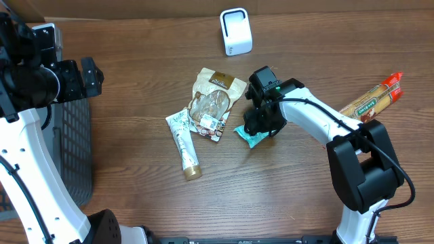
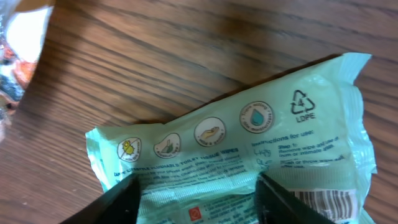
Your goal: Scan the item barcode
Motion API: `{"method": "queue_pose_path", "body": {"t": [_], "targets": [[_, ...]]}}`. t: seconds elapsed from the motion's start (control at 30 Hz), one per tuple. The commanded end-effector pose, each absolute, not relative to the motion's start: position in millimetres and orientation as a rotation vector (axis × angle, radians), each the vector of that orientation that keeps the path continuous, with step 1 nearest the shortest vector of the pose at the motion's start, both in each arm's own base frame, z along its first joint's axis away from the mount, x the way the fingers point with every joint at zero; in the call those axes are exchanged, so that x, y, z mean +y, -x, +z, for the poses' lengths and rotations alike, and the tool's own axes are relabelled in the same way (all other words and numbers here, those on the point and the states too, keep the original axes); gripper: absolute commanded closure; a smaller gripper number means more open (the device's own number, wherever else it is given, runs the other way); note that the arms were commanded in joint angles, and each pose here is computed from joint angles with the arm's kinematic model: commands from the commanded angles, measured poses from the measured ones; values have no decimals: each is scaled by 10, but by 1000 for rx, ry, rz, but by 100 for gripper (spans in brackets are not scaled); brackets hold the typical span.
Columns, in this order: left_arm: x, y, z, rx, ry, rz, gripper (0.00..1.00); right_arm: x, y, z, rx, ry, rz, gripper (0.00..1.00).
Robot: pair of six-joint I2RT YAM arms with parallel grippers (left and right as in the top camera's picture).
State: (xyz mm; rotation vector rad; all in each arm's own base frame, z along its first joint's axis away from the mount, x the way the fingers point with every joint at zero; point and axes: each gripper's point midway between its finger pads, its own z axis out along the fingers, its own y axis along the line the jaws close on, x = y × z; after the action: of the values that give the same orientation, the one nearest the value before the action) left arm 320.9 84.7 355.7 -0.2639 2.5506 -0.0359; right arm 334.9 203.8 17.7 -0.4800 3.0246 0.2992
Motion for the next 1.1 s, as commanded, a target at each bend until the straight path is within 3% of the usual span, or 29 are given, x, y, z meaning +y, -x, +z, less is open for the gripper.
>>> {"method": "queue_pose_path", "body": {"t": [0.0, 0.2, 0.33, 0.53, 0.8, 1.07], "targets": [[862, -3187, 3553, 2556, 238, -18, 0, 1636, -3226, -159, 3118, 517, 10, 35], [862, -3187, 3553, 2556, 238, -18, 0, 1644, -3234, -55, 3122, 569, 8, 26], [862, -3187, 3553, 2556, 238, -18, 0, 1763, -3409, 330, 3074, 458, 67, 24], [862, -3187, 3553, 2556, 238, -18, 0, 2243, -3311, 941, 2980, 500, 453, 24], [862, -3187, 3553, 2556, 238, -18, 0, 2406, -2837, 512, 3101, 643, 390, 25], [862, -3187, 3553, 2556, 238, -18, 0, 1713, -2581, 462, 3338, 278, -23, 28]]}}
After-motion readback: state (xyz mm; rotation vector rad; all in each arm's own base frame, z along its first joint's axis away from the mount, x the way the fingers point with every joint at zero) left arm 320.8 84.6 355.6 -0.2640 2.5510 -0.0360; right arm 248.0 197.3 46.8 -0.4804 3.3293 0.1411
